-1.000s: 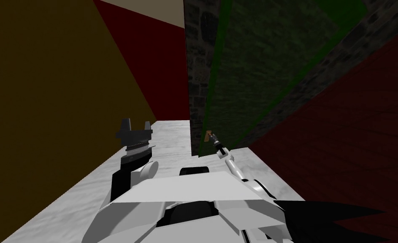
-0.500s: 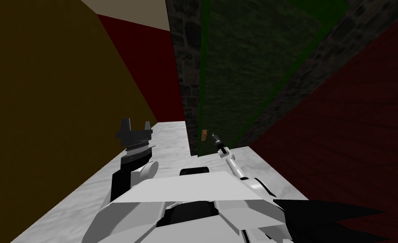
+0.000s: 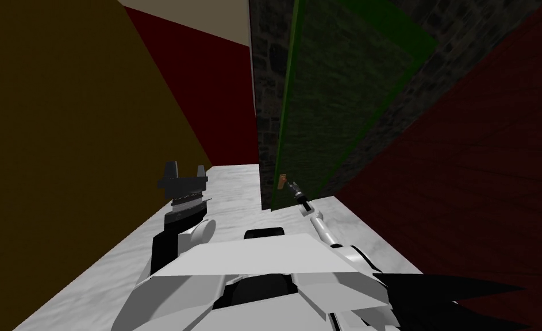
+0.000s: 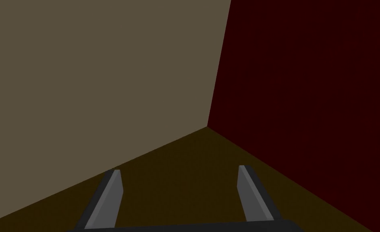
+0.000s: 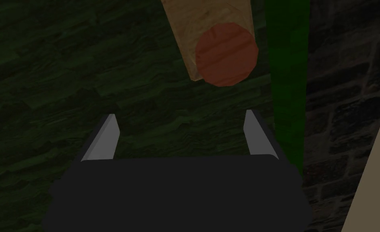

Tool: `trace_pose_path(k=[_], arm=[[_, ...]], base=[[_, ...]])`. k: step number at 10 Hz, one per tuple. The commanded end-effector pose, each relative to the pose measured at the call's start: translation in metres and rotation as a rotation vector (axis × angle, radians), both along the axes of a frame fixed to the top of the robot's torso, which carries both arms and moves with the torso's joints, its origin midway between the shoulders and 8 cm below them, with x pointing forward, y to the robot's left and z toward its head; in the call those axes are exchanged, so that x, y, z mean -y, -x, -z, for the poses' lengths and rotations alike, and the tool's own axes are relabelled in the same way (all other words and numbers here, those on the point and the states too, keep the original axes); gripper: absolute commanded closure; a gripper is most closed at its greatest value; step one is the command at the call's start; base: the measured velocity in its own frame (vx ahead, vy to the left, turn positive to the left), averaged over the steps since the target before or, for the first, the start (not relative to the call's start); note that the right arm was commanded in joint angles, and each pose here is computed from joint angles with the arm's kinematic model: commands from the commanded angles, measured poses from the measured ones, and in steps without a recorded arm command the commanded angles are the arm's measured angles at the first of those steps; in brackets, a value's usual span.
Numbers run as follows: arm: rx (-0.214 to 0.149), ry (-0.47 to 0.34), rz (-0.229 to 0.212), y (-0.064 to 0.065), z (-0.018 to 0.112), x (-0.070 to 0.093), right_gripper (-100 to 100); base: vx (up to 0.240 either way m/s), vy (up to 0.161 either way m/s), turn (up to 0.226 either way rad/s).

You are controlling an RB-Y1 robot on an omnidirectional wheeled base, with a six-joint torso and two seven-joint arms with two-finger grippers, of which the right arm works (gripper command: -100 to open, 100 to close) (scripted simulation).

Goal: Push the door open

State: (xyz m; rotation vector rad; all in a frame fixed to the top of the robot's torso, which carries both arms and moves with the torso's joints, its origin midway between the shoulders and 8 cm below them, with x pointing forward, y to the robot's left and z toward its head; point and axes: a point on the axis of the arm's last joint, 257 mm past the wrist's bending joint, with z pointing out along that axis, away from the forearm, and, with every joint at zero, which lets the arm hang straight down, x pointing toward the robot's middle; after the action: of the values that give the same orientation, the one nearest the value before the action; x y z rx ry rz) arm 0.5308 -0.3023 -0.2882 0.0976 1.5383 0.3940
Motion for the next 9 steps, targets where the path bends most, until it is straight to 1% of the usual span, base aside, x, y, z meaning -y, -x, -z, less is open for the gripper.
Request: trace_pose_path(k=[1, 4, 6, 7, 8, 9], arm=[[0.004, 0.060, 0.000, 0.004, 0.001, 0.005, -100], [0.010, 0.163, -0.002, 0.010, 0.004, 0.013, -100], [0.013, 0.223, -0.004, 0.013, 0.006, 0.018, -100], [0.016, 0.271, -0.005, 0.016, 0.007, 0.022, -100], [0.017, 0.289, -0.006, 0.017, 0.007, 0.023, -100], [0.015, 0.272, -0.005, 0.016, 0.007, 0.022, -100]], base=[[-0.070, 0.082, -0.060], [-0.075, 0.077, -0.072], [-0.069, 0.094, -0.051], [-0.071, 0.139, -0.074], [-0.091, 0.142, -0.067], [-0.044, 0.059, -0.019]])
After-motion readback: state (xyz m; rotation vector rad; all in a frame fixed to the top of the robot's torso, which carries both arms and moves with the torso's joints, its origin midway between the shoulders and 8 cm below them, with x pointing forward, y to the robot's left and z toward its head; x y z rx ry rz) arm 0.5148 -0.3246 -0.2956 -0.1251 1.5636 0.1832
